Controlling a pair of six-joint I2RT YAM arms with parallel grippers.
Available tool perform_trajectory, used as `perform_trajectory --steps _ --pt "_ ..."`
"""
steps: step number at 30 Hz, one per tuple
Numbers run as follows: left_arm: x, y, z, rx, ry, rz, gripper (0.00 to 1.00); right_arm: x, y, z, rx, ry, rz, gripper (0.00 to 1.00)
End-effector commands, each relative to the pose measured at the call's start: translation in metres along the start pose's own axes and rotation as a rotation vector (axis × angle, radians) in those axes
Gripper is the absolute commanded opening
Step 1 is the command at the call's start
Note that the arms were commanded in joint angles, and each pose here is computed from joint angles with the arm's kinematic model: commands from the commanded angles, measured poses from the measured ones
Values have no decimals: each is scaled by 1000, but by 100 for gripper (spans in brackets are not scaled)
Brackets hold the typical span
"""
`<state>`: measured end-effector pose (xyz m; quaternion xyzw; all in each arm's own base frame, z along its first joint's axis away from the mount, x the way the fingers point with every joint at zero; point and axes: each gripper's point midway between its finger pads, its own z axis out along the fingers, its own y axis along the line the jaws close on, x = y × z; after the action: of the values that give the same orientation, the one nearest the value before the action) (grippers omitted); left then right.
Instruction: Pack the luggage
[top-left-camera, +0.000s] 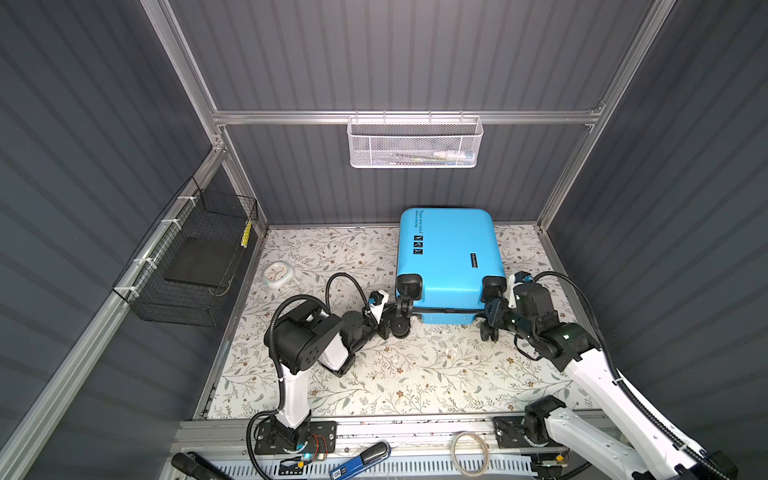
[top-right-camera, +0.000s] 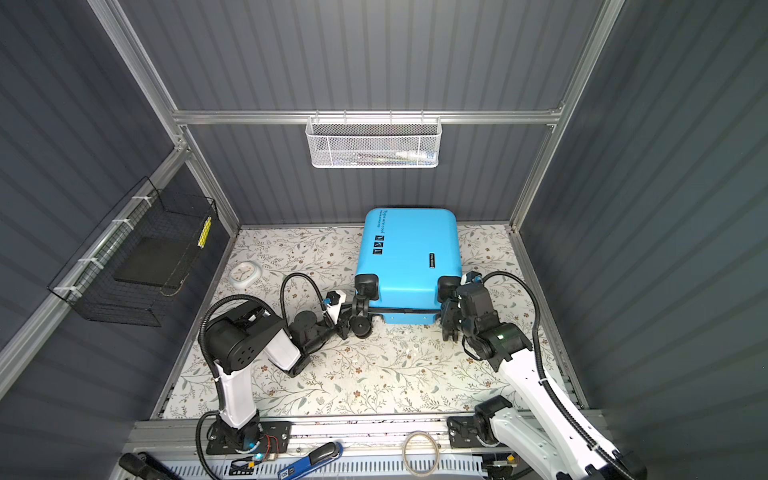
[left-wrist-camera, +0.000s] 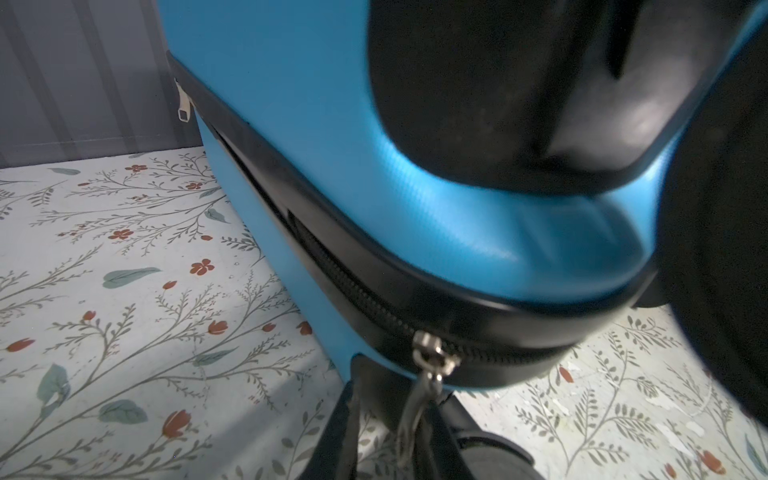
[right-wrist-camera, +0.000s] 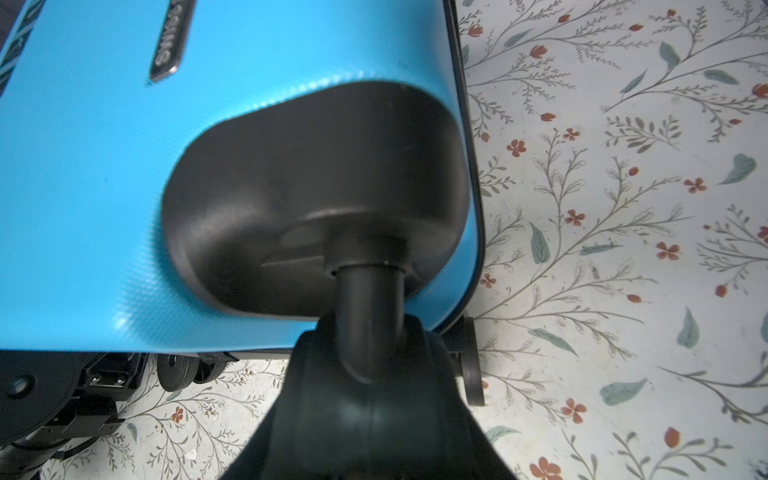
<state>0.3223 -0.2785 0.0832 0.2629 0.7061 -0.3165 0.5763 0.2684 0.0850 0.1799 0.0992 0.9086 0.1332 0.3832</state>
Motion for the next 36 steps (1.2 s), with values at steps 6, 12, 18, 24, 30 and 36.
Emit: perform_trajectory --steps 6,12,18,24,30,36 --pt "-37 -9 0 32 -110 16 24 -21 12 -9 -39 -68 19 0" --pt "-43 -8 -3 21 -126 18 31 -21 11 -10 -40 -69 19 0" --pt "-50 -8 -5 11 -144 21 28 -20 11 -10 -40 -65 20 0" --pt "-54 -8 -6 10 -154 25 25 -19 10 -11 -37 -68 21 0" --pt "-51 -8 -2 19 -147 18 23 -18 10 -11 -39 -65 21 0" --pt "-43 -7 4 25 -129 2 30 -20 10 -14 -41 -72 25 0"
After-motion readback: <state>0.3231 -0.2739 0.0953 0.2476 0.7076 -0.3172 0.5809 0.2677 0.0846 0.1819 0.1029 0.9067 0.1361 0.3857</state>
